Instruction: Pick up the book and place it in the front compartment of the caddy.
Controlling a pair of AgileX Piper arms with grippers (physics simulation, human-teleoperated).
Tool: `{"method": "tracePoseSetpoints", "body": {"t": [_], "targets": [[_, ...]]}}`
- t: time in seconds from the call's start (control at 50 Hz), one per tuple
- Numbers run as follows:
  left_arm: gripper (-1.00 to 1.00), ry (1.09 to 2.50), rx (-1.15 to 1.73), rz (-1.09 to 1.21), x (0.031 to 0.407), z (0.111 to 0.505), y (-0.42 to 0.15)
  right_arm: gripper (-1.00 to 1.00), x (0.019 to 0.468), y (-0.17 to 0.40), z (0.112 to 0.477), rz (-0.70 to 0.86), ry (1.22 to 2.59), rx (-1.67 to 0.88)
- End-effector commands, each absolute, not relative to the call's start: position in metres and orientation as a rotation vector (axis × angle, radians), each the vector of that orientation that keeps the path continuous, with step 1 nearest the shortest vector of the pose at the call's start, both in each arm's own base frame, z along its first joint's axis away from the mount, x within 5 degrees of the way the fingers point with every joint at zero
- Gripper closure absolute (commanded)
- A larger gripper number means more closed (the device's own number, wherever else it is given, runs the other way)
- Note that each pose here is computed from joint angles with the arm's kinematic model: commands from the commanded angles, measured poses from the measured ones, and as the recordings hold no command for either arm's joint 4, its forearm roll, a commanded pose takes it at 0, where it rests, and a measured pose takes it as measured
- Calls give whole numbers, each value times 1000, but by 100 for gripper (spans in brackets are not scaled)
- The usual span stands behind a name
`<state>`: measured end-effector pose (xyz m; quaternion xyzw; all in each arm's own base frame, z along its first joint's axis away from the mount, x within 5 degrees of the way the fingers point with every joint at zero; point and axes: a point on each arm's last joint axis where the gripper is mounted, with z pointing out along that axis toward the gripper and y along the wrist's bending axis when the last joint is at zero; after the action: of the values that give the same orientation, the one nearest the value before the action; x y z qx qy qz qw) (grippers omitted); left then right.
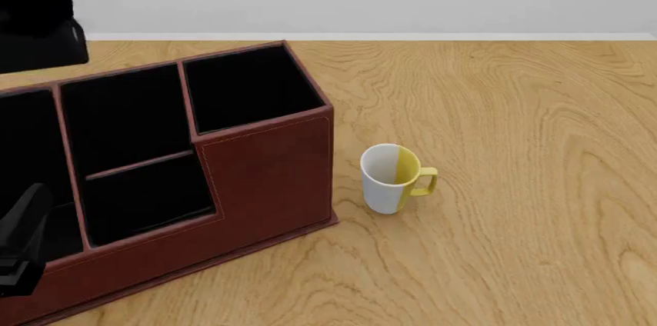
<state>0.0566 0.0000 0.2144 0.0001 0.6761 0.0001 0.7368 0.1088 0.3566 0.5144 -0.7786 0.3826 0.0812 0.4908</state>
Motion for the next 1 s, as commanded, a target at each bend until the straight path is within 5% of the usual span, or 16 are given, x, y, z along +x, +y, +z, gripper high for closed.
{"method": "tracePoseSetpoints", "body": {"t": [0.02,1.0], "targets": [[-100,1485,0,0,57,214,0,100,109,362,516,230,966,-1848],[-100,1485,0,0,57,214,0,100,186,399,452,141,1187,-1874]]}}
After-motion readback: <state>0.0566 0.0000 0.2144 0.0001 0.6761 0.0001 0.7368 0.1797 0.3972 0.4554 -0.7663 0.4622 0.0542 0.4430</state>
